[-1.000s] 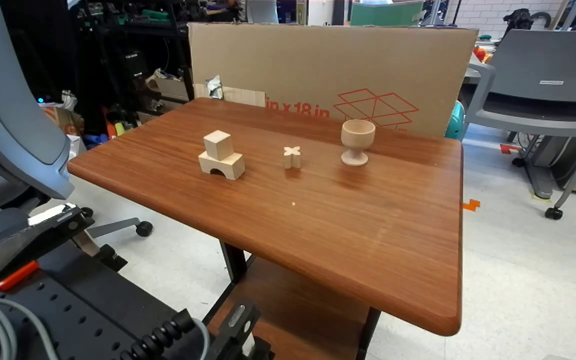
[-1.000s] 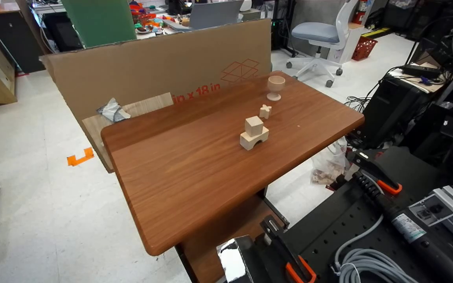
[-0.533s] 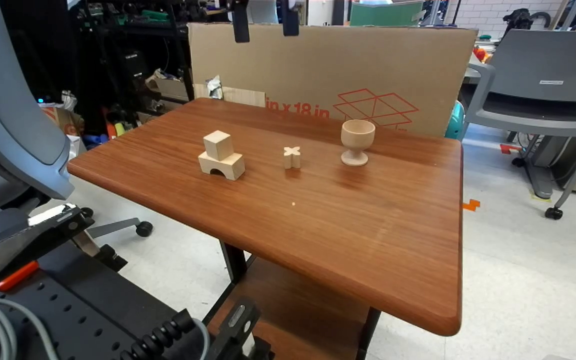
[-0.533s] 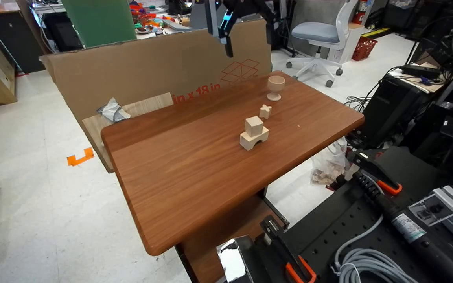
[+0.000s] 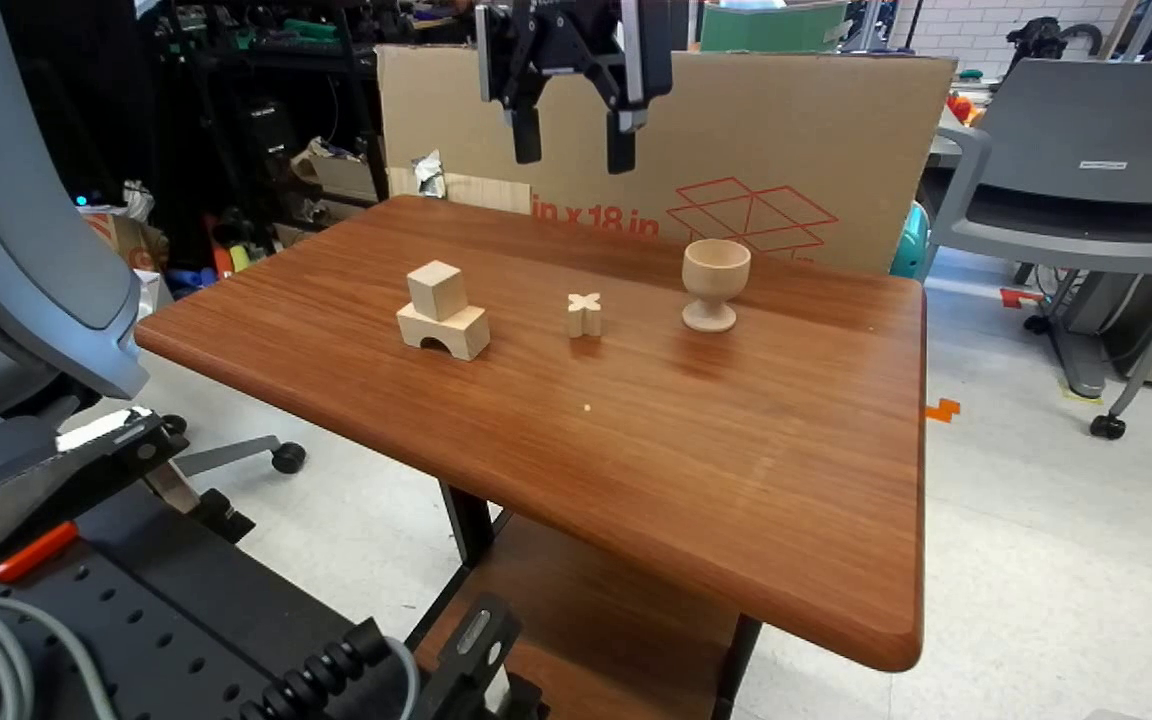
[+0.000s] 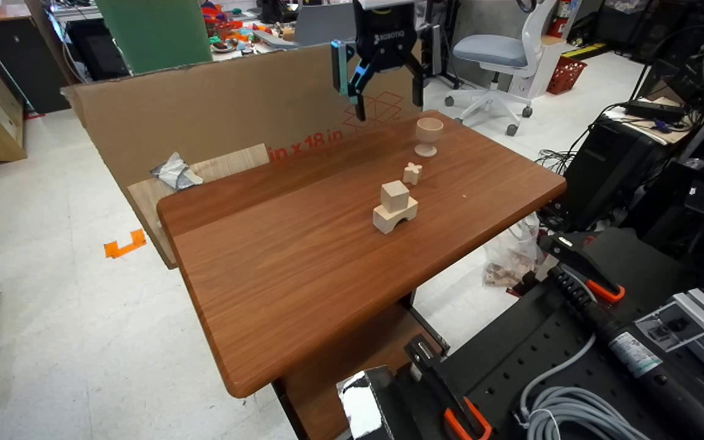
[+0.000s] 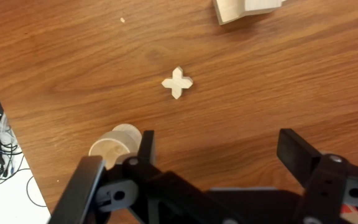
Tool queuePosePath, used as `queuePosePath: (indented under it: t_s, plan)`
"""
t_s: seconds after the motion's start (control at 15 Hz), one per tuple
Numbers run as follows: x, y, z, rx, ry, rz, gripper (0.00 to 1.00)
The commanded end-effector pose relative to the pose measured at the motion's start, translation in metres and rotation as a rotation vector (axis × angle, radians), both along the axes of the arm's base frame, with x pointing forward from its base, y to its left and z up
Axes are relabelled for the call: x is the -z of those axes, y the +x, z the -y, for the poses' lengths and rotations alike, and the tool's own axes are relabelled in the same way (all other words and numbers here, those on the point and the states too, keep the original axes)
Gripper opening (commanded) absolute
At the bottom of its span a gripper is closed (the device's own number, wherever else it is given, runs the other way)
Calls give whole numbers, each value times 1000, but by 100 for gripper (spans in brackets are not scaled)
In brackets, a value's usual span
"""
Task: Pick up the star object shaped and put it on top of the other objects
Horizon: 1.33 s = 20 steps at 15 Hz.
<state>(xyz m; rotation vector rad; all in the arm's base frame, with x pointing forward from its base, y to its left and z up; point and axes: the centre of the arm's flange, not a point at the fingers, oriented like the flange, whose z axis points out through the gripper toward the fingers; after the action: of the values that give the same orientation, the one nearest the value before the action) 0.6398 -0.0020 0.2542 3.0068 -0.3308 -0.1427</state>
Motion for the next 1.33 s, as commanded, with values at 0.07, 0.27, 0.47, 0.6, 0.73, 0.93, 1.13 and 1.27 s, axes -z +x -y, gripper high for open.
queuePosePath:
  t_s: [0.07,0.27,0.47,0.6,0.73,0.93,1.13,1.27]
  plan:
    - [34,-1,18,-23,-23,-63,100]
    - [55,-4,20,-39,-32,-126,100]
    - [71,-9,20,-52,-41,-182,100]
    - [77,-11,23,-57,-50,-202,100]
    - [81,-9,25,-74,-76,-190,100]
    - [84,-8,23,-142,-130,-192,100]
    - [92,-11,13,-213,-154,-220,100]
    - [99,-14,7,-250,-169,-240,100]
